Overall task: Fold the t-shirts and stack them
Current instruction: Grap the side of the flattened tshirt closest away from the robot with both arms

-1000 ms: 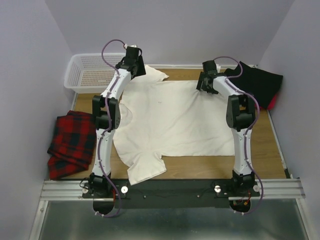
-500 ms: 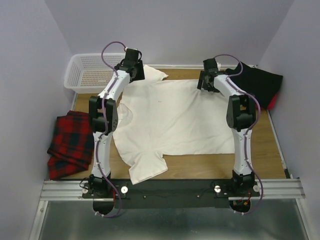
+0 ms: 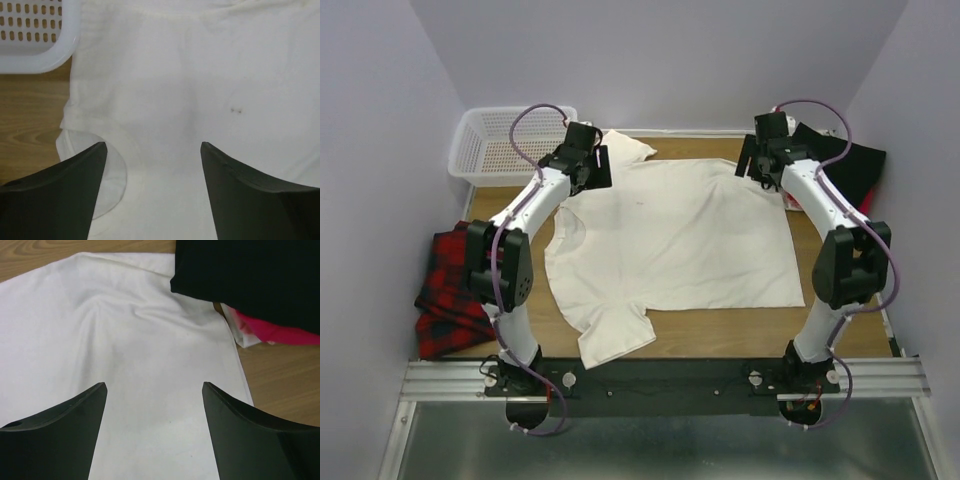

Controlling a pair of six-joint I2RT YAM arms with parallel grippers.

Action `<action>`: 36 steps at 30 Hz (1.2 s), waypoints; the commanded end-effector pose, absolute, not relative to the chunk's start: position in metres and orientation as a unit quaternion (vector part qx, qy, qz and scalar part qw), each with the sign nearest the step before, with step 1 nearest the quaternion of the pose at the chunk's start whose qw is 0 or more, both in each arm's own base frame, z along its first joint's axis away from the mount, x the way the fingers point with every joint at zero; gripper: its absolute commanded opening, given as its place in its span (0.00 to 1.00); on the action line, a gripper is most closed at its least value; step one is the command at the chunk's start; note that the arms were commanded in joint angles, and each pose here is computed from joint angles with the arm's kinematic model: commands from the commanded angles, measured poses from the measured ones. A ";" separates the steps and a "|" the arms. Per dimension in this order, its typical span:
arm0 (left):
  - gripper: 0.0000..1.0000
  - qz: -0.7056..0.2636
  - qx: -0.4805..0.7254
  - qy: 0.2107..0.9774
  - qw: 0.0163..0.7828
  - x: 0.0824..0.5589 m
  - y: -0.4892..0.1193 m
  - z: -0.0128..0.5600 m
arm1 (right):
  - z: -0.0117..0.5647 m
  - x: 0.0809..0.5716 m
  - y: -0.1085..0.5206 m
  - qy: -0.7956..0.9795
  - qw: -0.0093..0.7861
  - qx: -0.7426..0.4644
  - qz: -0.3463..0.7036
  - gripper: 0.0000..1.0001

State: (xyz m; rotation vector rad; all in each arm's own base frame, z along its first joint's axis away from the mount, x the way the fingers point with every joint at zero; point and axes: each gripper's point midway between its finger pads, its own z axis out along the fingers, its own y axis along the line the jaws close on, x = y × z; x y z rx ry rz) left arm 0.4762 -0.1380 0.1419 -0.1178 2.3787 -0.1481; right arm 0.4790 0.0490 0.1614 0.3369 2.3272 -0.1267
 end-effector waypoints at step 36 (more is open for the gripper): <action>0.88 -0.010 -0.212 0.943 0.258 0.229 -0.161 0.080 | 0.038 0.275 0.058 0.960 0.190 0.204 0.018 0.82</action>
